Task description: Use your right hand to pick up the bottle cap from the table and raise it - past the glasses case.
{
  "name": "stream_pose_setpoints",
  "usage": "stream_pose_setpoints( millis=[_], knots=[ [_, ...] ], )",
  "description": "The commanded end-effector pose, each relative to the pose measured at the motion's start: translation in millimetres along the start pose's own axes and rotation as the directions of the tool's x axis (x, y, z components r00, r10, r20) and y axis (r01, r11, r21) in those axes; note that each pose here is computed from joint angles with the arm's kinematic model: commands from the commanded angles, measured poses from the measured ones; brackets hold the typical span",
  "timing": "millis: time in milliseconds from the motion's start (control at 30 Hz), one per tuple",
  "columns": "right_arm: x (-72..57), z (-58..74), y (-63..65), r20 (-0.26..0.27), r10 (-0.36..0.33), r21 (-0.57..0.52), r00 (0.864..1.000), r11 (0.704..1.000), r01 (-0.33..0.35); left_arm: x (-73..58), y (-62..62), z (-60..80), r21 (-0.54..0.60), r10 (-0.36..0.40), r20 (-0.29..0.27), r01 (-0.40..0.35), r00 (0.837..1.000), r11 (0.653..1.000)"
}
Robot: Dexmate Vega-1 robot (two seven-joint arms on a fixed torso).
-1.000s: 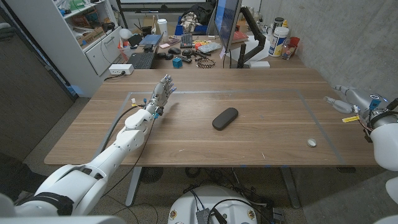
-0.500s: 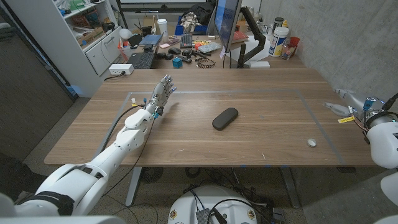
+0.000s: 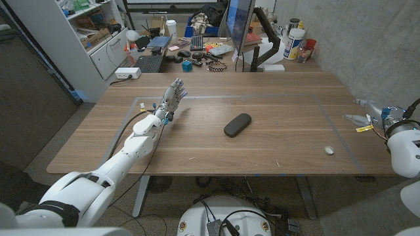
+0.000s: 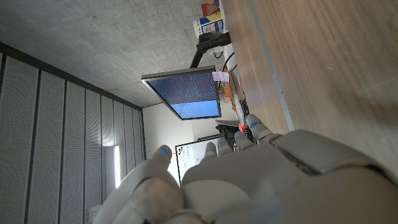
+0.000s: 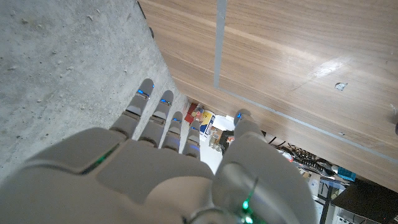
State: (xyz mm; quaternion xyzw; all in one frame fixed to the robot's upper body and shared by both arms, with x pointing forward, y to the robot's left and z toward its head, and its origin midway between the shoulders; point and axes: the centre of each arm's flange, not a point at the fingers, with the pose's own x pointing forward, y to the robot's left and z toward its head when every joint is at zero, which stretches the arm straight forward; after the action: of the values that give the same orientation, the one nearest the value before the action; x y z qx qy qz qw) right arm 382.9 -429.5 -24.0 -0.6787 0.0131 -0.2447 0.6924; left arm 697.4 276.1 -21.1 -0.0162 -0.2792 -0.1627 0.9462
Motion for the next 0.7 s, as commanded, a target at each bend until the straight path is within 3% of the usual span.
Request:
stream_pose_setpoints(
  millis=[33, 700],
  knots=[
    [0.4, -4.7, 5.2, -0.012, 0.033, -0.019, 0.999, 0.999, -0.033, 2.1, -4.5, 0.4, -0.003, -0.004, 0.002, 0.004, 1.000, 1.000],
    [1.2, 0.2, 18.9, -0.041, 0.129, -0.045, 0.991, 0.990, -0.131, 2.3, -6.8, -0.6, -0.009, -0.010, 0.008, 0.010, 1.000, 1.000]
  ],
)
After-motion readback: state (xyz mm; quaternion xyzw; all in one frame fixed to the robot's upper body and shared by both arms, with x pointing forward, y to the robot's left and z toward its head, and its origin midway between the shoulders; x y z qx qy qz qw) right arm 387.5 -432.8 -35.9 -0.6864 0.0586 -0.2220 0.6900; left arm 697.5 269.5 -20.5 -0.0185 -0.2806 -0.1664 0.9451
